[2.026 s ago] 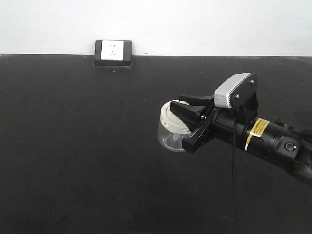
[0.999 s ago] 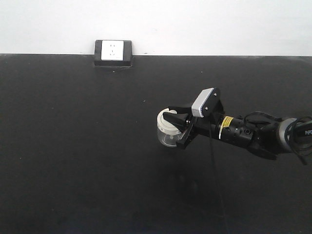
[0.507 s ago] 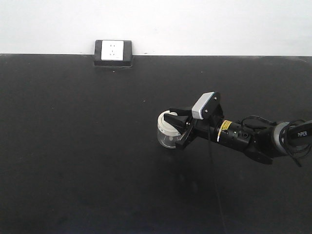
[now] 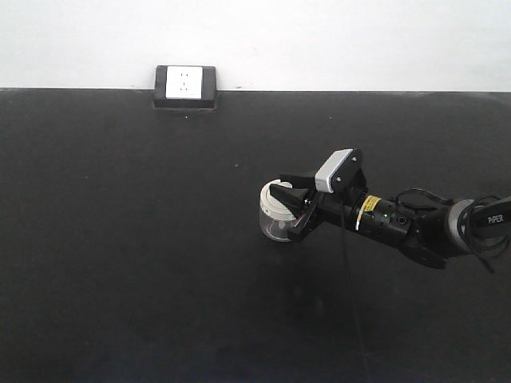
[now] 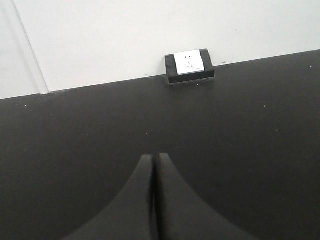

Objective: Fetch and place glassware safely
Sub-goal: 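Open the right gripper and lift it away from the jar lid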

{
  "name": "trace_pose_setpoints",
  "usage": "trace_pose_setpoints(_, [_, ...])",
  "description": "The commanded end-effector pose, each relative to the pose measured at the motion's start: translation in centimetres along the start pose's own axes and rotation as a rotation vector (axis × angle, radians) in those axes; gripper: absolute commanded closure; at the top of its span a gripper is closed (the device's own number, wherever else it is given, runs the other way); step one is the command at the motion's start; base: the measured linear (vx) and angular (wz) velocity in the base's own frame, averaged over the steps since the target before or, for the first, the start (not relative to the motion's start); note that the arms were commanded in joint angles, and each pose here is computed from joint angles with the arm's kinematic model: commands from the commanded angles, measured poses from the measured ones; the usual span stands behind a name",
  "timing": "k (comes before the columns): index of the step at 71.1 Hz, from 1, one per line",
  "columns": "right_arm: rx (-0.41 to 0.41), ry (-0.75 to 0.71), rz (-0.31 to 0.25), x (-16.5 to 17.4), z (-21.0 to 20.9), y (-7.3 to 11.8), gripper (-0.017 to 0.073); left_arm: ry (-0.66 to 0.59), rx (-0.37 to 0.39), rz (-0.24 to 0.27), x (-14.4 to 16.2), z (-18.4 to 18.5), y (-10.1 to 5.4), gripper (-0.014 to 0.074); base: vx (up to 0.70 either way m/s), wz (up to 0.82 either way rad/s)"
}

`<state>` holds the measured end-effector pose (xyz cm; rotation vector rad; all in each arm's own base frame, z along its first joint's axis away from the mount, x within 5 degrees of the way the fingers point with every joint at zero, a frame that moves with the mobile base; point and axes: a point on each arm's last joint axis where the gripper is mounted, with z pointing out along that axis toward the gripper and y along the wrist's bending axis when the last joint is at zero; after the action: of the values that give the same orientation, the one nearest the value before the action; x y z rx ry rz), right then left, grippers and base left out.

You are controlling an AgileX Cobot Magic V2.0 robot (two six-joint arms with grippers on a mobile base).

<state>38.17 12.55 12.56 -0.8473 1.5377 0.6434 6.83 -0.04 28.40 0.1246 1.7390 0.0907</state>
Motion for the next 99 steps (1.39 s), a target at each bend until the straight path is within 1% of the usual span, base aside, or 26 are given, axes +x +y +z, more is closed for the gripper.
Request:
trace_pose_setpoints(1, [0.012,-0.132,-0.049,-3.4,-0.2,-0.6,0.0176,-0.086,-0.002,-0.005,-1.4,-0.1,0.1,0.0601,0.0,0.0])
trace_pose_setpoints(5, [0.012,-0.132,-0.049,-3.4,-0.2,-0.6,0.0102,-0.086,-0.002,-0.005,-1.4,-0.1,0.1,0.0601,0.0,0.0])
trace_pose_setpoints(11, [0.012,-0.133,-0.049,-3.4,-0.2,-0.6,0.002,-0.086,-0.002,-0.005,-1.4,-0.1,0.1,0.0601,0.0,0.0])
trace_pose_setpoints(19, [0.01,-0.138,-0.049,-3.4,-0.2,-0.6,-0.0043,-0.086,-0.002,-0.005,-1.4,-0.1,0.1,0.0601,0.0,0.0])
trace_pose_setpoints(27, [0.003,-0.154,-0.044,-3.6,-0.3,-0.5,-0.0045,-0.086,-0.002,-0.005,-1.4,-0.1,0.1,0.0601,0.0,0.0])
trace_pose_setpoints(41, [0.003,-0.171,-0.008,-4.8,-0.6,-0.5,-0.0022,-0.086,-0.002,-0.005,-1.4,-0.1,0.1,0.0601,0.0,0.0])
trace_pose_setpoints(49, [0.03,-0.16,-0.028,-6.5,-1.0,-0.6,-0.002,-0.086,-0.002,-0.005,-1.4,-0.1,0.1,0.0601,0.0,0.0])
trace_pose_setpoints(54, [0.055,-0.144,-0.026,-7.7,-1.4,-0.7,-0.002,-0.086,-0.002,-0.005,-1.4,-0.1,0.1,0.0601,0.0,0.0])
trace_pose_setpoints(58, [0.086,-0.117,-0.019,-8.6,-1.8,-0.8,-0.002,-0.086,-0.002,-0.005,-1.4,-0.1,0.1,0.0601,0.0,0.0])
trace_pose_setpoints(61, [0.112,-0.1,-0.001,-9.5,-2.2,-0.9,-0.002,-0.086,-0.002,-0.005,-1.4,-0.1,0.1,0.0601,0.0,0.0])
trace_pose_setpoints(69, [0.213,-0.039,0.075,-11.9,-3.6,-1.2,-0.0012,-0.086,-0.002,-0.005,-1.4,-0.1,0.1,0.0601,0.0,0.0])
trace_pose_setpoints(74, [0.275,-0.011,0.108,-13.5,-4.7,-1.2,0.0004,-0.086,-0.002,-0.005,-1.4,-0.1,0.1,0.0601,0.0,0.0])
trace_pose_setpoints(82, [0.369,0.02,0.131,-15.9,-6.5,-1.0,0.0041,-0.086,-0.002,-0.005,-1.4,-0.1,0.1,0.0601,0.0,0.0])
trace_pose_setpoints(91, [0.519,0.05,0.158,-18.6,-9.3,-0.7,0.0104,-0.086,-0.002,-0.005,-1.4,-0.1,0.1,0.0601,0.0,0.0])
trace_pose_setpoints(99, [0.632,0.055,0.159,-20.6,-11.6,-0.2,0.0177,-0.086,-0.002,-0.005,-1.4,-0.1,0.1,0.0601,0.0,0.0])
